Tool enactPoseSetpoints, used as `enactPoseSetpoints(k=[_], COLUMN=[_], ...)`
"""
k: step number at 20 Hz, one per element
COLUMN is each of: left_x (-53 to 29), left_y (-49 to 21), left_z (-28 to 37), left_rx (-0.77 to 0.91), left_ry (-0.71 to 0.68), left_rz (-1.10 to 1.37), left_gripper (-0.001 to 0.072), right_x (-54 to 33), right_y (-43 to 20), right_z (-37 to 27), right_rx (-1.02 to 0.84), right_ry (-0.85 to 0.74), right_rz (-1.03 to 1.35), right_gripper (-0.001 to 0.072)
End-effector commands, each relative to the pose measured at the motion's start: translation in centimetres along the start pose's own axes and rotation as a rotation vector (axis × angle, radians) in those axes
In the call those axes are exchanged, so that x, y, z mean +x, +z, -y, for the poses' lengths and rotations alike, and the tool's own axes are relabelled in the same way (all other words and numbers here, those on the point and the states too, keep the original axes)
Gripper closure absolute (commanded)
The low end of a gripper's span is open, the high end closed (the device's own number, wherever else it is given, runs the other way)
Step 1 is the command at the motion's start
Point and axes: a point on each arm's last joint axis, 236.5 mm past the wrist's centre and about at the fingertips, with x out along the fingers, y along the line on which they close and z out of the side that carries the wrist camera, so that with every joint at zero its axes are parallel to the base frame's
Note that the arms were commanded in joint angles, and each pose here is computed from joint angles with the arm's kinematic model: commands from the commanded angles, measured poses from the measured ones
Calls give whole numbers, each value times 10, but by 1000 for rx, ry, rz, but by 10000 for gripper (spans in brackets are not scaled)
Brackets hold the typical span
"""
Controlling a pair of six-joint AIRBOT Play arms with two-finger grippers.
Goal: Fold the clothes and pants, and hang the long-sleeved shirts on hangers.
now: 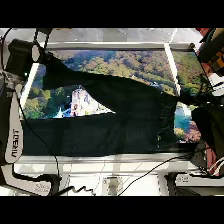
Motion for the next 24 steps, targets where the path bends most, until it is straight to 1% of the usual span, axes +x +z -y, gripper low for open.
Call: enactPoseSetpoints(k=[1, 3, 6, 8, 11, 12, 13, 14, 15, 17, 19, 20, 22, 24], left_x=[6, 15, 30, 44, 73, 83, 91, 98, 105, 112, 115, 114, 109, 106], left_y=[-22, -25, -35, -44, -57, -62, -65, -72, -79, -91, -111, -127, -168, -195], left_z=[3, 20, 68, 94, 117, 121, 124, 122, 115, 85, 54, 41, 9, -12], left_rx=[10, -10, -71, -97, -108, -107, -105, -106, -124, -158, -169, -191, -261, -412], left_ry=[-4, -63, -234, -314, -360, -362, -361, -352, -325, -232, -177, -168, -153, -176], left_rz=[-93, -103, -150, -186, -228, -238, -245, -263, -284, -313, -365, -415, -533, -590], left_gripper=[687, 687, 687, 687, 683, 624, 426, 164, 88, 98, 100, 100, 167, 167], right_x=[-37, -38, -38, -38, -38, -38, -38, -38, -38, -38, -38, -38, -38, -38], right_y=[15, 11, 11, 11, 12, 12, 13, 13, 13, 14, 15, 15, 16, 16], right_z=[30, 31, 30, 30, 31, 31, 31, 31, 31, 31, 32, 32, 32, 32], right_rx=[-16, -10, -10, -10, -10, -10, -10, -10, -11, -11, -11, -11, -12, -13], right_ry=[-111, -108, -106, -106, -107, -108, -109, -109, -110, -111, -114, -115, -115, -115], right_rz=[70, 57, 55, 55, 58, 60, 61, 62, 63, 66, 71, 73, 75, 75], right_gripper=[674, 673, 674, 673, 673, 673, 673, 673, 673, 673, 673, 673, 673, 673])
